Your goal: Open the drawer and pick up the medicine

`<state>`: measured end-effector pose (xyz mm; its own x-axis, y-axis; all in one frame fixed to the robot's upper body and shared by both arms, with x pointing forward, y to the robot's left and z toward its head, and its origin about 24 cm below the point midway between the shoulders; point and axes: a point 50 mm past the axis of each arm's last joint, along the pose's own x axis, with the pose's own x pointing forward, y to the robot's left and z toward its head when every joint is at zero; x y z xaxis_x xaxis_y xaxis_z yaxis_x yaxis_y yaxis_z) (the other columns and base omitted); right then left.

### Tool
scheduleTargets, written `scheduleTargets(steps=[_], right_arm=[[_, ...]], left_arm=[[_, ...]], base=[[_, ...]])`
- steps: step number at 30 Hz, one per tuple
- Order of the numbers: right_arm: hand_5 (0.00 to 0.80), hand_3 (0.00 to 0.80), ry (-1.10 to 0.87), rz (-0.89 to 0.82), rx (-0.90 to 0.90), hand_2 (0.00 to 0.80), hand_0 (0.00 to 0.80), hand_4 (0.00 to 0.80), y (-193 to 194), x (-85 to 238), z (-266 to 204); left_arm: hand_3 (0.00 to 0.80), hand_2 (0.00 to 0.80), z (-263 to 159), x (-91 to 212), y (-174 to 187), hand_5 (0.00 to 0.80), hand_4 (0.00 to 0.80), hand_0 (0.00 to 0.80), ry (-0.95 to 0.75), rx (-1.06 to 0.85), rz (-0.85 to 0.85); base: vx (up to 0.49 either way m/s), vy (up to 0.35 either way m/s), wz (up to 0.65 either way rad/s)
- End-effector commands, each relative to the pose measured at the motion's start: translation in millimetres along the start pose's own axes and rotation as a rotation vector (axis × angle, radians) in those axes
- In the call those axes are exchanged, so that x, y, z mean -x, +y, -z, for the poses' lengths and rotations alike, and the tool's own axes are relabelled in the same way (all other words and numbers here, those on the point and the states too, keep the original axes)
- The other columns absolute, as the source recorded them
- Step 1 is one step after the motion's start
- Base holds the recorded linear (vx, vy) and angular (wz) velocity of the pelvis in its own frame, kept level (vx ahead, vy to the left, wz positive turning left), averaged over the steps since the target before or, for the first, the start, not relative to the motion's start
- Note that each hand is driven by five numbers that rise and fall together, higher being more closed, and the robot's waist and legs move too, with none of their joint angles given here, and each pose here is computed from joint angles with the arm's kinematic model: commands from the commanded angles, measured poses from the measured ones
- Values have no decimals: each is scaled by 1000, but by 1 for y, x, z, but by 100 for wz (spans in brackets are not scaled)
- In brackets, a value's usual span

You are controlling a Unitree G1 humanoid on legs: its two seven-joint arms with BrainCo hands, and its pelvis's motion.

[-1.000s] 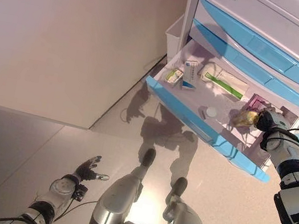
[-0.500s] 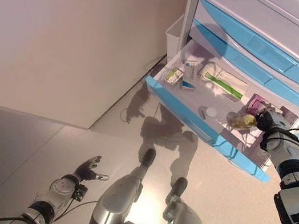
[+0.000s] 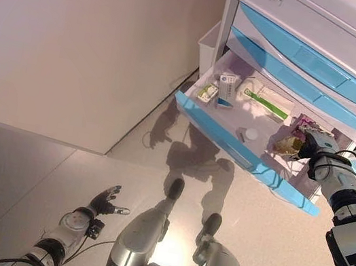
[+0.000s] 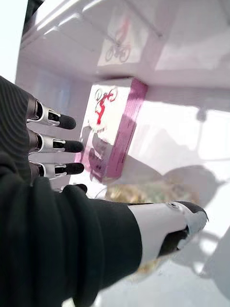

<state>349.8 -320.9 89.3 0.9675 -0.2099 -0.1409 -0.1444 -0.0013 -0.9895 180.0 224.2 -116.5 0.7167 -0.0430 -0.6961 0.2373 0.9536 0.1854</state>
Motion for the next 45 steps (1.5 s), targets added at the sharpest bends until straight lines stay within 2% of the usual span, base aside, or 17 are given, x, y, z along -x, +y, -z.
scheduleTargets(steps=[1,12,21,29,39,45], right_arm=[[0,0,-54,108,83,0,0,0,-25,0,5],[0,0,-101,131,66,0,0,0,-33,-3,-9],[0,0,-11,-4,63,0,0,0,-21,-3,0],[0,0,15,-38,45,0,0,0,-14,-2,4],[0,0,13,-21,41,0,0,0,-15,-3,3],[0,0,-8,67,14,0,0,0,-20,-3,0]], left_arm=[[0,0,1,1,7,0,0,0,3,-15,-9],[0,0,1,1,7,0,0,0,-2,-6,-12],[0,0,0,1,8,0,0,0,-3,-8,-15],[0,0,-4,-1,7,0,0,0,-6,-16,-10],[0,0,-4,-2,6,0,0,0,-7,-14,-8],[0,0,-3,-2,4,0,0,0,-4,-13,-4]], base=[[0,0,0],[0,0,0],[0,0,0],[0,0,0],[0,0,0],[0,0,0]])
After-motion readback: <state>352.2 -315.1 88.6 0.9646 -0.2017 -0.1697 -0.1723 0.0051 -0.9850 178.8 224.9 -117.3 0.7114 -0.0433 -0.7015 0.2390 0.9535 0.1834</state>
